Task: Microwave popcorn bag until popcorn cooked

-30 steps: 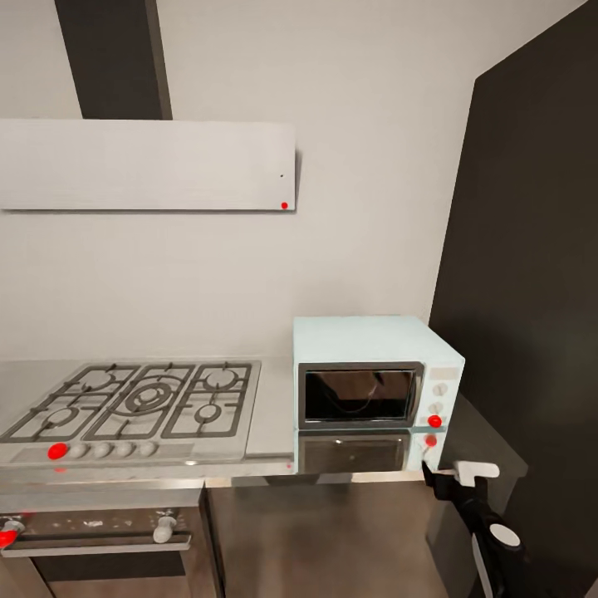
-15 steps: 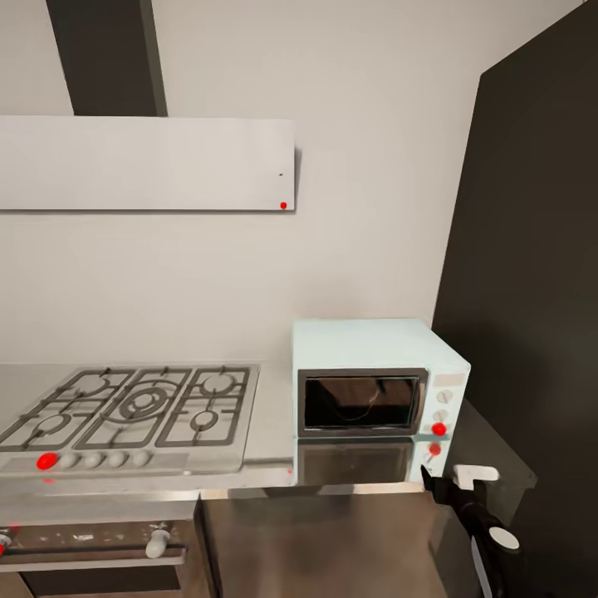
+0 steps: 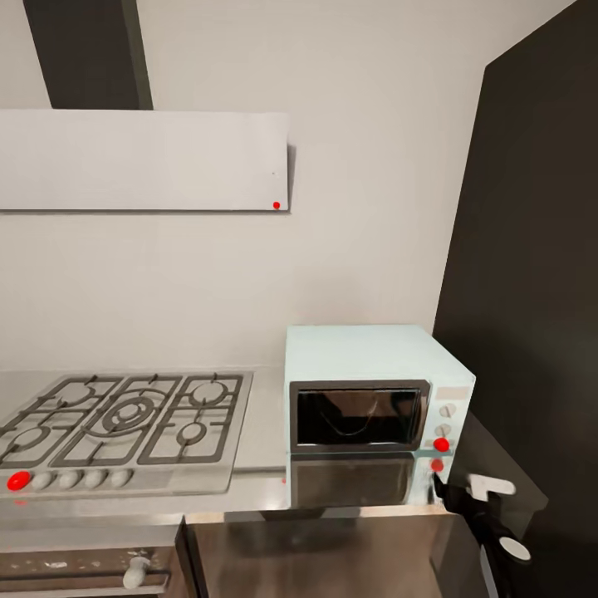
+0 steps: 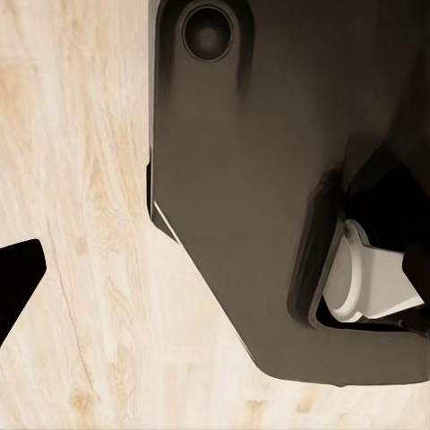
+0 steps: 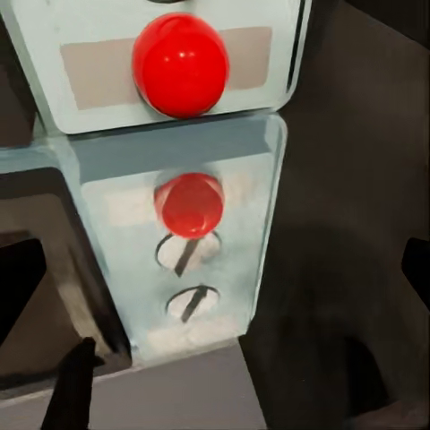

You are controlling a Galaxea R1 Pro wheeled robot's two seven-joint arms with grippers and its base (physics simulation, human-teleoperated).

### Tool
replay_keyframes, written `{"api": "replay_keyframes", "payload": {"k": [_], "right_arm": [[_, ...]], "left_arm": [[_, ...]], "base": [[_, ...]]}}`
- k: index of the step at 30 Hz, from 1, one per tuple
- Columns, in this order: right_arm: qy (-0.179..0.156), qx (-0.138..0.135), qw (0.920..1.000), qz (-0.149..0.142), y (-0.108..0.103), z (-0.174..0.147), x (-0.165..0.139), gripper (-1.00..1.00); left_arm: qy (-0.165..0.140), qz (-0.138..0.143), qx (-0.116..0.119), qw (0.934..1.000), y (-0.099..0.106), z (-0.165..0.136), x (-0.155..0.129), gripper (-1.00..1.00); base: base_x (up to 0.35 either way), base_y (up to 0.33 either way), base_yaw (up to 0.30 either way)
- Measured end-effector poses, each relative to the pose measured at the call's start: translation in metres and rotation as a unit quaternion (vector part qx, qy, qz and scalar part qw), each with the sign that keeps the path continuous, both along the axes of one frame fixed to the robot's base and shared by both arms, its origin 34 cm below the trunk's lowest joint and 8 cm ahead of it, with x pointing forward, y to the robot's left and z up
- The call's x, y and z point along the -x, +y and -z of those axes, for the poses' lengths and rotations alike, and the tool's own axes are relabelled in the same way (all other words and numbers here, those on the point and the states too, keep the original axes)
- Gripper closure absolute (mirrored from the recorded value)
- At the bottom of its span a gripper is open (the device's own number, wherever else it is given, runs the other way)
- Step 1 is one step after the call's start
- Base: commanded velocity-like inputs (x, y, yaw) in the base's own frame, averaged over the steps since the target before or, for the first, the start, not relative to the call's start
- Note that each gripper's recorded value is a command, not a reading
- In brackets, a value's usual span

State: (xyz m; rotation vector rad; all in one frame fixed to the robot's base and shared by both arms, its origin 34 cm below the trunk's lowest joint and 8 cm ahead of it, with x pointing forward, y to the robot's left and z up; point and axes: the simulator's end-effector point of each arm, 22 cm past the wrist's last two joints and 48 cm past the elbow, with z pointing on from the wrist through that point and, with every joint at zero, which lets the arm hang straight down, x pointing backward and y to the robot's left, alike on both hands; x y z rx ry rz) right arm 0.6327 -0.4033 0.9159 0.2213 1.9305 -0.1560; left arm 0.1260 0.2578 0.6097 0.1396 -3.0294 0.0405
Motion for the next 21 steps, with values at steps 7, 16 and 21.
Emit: {"api": "replay_keyframes", "payload": {"k": [7, 16, 21], "right_arm": [[-0.001, 0.0, 1.0, 0.005, -0.0029, -0.0005, 0.0013, -1.0], [-0.001, 0.0, 1.0, 0.004, -0.0028, -0.0004, 0.001, -1.0], [-0.001, 0.0, 1.0, 0.004, -0.0028, -0.0003, 0.0009, -1.0]], "left_arm": [[0.0, 0.0, 0.0, 1.0, -0.0002, -0.0001, -0.0001, -1.0], [0.0, 0.0, 0.0, 1.0, 0.0001, 0.0, -0.0001, -1.0], [0.0, 0.0, 0.0, 1.0, -0.0004, 0.0, -0.0005, -1.0]], "base": [[0.199, -0.046, 0.0], [0.073, -0.036, 0.0], [0.065, -0.034, 0.0]]}}
